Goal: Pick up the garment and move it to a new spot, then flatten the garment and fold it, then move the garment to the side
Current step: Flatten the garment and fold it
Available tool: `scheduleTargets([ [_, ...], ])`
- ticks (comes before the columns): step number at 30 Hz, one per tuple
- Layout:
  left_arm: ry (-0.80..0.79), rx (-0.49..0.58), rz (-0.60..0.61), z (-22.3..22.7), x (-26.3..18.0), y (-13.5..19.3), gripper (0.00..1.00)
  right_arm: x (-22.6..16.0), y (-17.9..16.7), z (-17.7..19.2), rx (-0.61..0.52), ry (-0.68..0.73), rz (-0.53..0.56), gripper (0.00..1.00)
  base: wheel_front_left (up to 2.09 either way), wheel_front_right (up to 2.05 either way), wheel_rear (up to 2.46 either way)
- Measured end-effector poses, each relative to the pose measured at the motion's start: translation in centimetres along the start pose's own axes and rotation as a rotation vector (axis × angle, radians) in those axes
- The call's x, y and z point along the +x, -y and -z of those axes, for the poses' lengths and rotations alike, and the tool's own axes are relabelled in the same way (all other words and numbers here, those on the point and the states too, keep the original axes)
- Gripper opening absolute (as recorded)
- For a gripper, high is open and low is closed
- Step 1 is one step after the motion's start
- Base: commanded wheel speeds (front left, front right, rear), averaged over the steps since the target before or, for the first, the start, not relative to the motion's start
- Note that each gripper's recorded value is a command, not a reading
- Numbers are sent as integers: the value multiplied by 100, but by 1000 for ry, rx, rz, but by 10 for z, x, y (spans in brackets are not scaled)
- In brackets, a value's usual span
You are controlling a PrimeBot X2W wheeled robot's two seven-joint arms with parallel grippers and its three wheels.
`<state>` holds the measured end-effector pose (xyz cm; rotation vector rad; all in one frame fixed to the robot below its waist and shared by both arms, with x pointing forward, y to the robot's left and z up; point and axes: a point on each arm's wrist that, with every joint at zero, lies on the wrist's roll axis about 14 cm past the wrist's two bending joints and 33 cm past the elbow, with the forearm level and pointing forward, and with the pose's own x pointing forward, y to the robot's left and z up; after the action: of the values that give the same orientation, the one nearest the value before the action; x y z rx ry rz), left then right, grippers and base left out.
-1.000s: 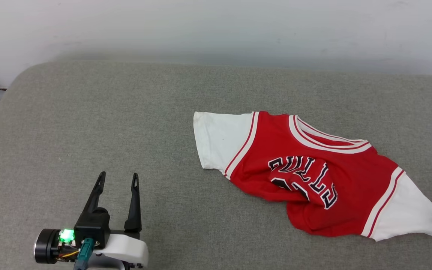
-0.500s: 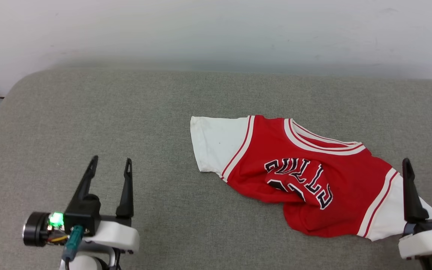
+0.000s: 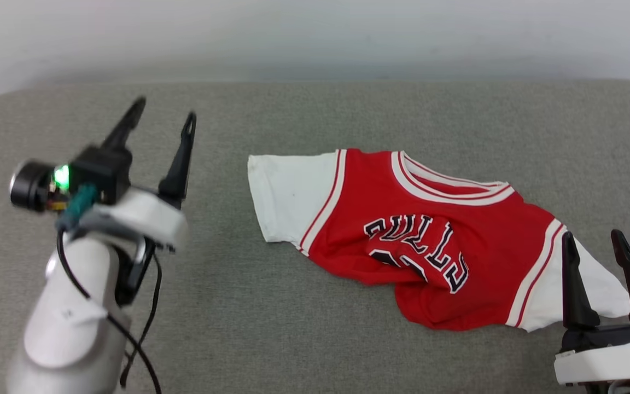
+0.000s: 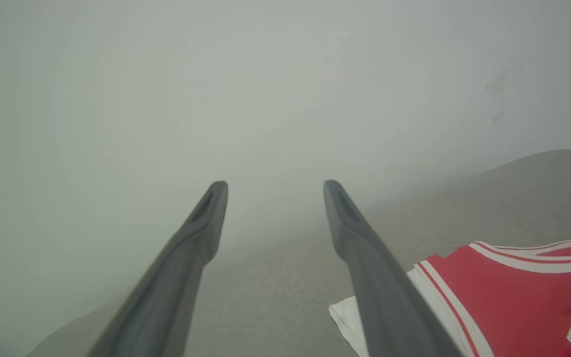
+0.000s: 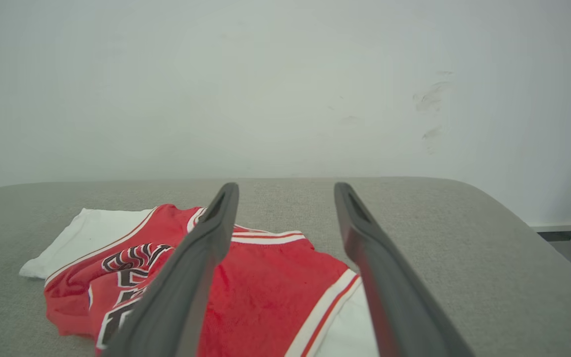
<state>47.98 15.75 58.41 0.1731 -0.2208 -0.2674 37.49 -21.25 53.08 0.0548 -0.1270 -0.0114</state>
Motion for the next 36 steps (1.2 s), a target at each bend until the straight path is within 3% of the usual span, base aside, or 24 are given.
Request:
scheduleTargets([
  [5, -62, -12, 118, -4, 50, 16, 100, 9, 3, 8, -5, -9, 12, 100, 0, 0, 0],
  [13, -414, -53, 297, 53, 95, 44, 100, 16, 20, 26, -40, -46, 57, 100, 0, 0, 0],
  [24, -930, -19, 440, 154, 80, 70, 100, 21, 39, 47, -77, -96, 109, 100, 0, 0, 0],
  [31, -1151, 38, 478, 201, 62, 70, 100, 25, 47, 58, -91, -120, 126, 100, 0, 0, 0],
  [36, -1258, -20, 511, 217, 53, 75, 100, 25, 53, 65, -98, -140, 139, 100, 0, 0, 0],
])
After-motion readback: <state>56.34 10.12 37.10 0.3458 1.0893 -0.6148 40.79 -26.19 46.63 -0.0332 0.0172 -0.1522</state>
